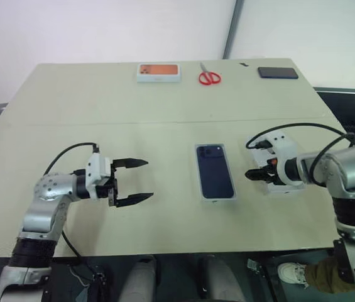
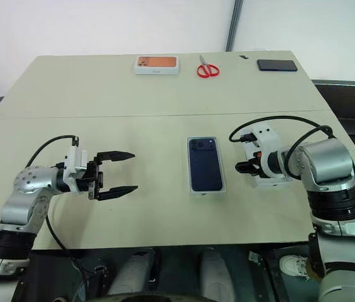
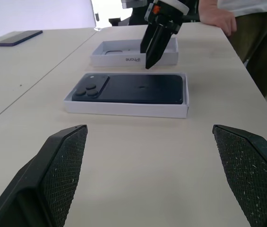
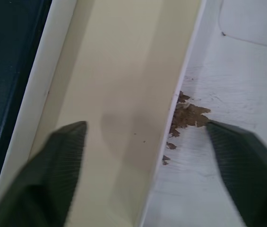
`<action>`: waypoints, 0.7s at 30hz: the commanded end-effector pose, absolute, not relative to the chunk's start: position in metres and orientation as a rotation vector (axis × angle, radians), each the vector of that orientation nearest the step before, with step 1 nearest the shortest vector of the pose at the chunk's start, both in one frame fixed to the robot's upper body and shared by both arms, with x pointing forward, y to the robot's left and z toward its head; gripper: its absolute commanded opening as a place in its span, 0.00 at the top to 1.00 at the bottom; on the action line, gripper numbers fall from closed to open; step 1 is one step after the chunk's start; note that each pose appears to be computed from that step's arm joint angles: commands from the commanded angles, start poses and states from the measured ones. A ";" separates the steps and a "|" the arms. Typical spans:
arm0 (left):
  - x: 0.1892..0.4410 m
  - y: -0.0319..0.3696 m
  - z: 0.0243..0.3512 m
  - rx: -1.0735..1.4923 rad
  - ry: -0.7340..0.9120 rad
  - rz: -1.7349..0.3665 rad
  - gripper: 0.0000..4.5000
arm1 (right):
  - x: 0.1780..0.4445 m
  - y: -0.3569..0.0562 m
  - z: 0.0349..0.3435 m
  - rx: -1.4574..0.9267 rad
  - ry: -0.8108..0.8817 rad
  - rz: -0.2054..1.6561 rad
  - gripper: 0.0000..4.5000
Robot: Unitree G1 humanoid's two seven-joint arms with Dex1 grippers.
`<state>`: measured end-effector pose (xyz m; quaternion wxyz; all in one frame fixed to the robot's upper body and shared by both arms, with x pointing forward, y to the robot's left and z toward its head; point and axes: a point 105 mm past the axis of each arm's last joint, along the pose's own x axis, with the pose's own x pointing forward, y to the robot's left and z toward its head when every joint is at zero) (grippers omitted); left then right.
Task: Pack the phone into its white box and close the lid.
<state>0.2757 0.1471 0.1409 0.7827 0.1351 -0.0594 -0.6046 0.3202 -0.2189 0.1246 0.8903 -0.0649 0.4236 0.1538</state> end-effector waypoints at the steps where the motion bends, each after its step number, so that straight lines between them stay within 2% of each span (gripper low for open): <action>1: 0.276 0.144 0.146 0.303 -0.162 -1.311 0.00 | 0.321 -0.226 0.127 -0.151 0.864 0.277 0.61; 4: 0.275 0.142 0.146 0.301 -0.164 -1.312 0.00 | 0.322 -0.229 0.125 -0.140 0.862 0.245 0.95; 5: 0.275 0.142 0.146 0.302 -0.164 -1.313 0.00 | 0.322 -0.228 0.125 -0.133 0.861 0.243 0.98; 12: 0.277 0.143 0.146 0.296 -0.164 -1.299 0.00 | 0.324 -0.224 0.126 -0.116 0.837 0.240 0.98; 16: 0.281 0.145 0.148 0.288 -0.168 -1.264 0.00 | 0.337 -0.223 0.142 -0.071 0.764 0.199 0.98; 18: 0.286 0.146 0.150 0.280 -0.171 -1.240 0.00 | 0.347 -0.211 0.158 0.009 0.680 0.223 0.98; 20: 0.291 0.147 0.152 0.254 -0.166 -1.210 0.00 | 0.359 -0.186 0.187 0.076 0.495 0.358 0.98; 21: 0.294 0.147 0.153 0.243 -0.166 -1.197 0.00 | 0.359 -0.179 0.193 0.090 0.453 0.403 0.98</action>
